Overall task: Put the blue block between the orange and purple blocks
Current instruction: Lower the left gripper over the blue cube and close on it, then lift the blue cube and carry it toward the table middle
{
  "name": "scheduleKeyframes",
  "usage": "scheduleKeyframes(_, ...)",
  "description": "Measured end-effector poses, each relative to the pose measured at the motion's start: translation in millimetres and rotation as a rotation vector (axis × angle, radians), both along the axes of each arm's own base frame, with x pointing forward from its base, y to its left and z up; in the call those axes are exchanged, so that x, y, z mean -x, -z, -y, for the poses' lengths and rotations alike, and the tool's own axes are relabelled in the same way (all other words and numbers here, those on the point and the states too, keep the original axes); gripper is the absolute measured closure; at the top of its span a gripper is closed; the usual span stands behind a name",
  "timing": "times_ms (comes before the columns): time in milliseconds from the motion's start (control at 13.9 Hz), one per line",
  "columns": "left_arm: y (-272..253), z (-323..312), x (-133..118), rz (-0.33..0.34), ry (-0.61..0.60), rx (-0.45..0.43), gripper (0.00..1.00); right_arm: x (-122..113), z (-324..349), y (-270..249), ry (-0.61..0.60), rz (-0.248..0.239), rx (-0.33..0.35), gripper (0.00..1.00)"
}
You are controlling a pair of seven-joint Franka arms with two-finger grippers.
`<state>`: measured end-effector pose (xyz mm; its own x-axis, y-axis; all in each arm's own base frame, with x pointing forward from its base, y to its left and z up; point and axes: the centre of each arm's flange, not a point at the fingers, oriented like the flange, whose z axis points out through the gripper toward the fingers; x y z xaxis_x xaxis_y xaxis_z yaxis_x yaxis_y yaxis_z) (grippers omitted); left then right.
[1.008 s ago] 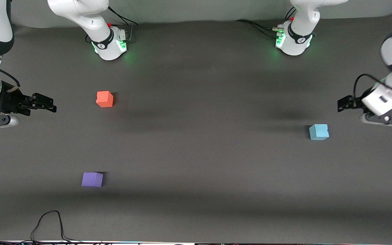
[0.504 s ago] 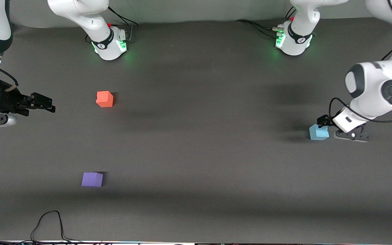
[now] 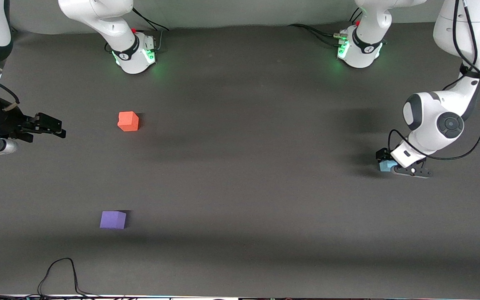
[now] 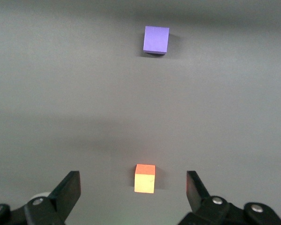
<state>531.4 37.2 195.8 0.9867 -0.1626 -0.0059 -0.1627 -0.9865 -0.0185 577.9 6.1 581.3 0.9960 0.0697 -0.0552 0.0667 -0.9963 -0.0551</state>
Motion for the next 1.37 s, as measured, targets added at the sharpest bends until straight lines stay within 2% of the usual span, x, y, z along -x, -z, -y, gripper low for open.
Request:
scheduleKeyframes(216, -2, 0, -1, 0.004, 0.000, 0.000, 0.43, 0, 0, 1, 0.000, -0.001, 0.000, 0.00)
scheduleKeyframes(360, -7, -1, -7, 0.009, -0.001, -0.001, 0.44, 0, 0, 1, 0.000, -0.001, 0.000, 0.00)
scheduleKeyframes(504, -33, -1, -23, -0.042, -0.004, 0.003, 0.44, 0, 0, 1, 0.000, -0.001, 0.000, 0.00)
scheduleKeyframes(648, -96, 5, -50, -0.116, -0.021, 0.008, 0.44, 0, 0, 1, 0.000, -0.001, 0.000, 0.00)
scheduleKeyframes(792, -177, 38, -72, -0.147, -0.050, 0.010, 0.44, 0, 0, 1, 0.000, -0.001, 0.000, 0.00)
scheduleKeyframes(1008, -251, 143, -79, -0.124, -0.122, 0.020, 0.44, 0, 0, 1, 0.000, -0.001, 0.000, 0.00)
scheduleKeyframes(1153, -260, 228, -69, -0.105, -0.182, 0.024, 0.47, 0, 0, 1, 0.000, -0.001, 0.000, 0.00)
scheduleKeyframes(1369, -242, 347, -52, -0.104, -0.240, 0.029, 0.47, 0, 0, 1, 0.000, -0.002, 0.000, 0.00)
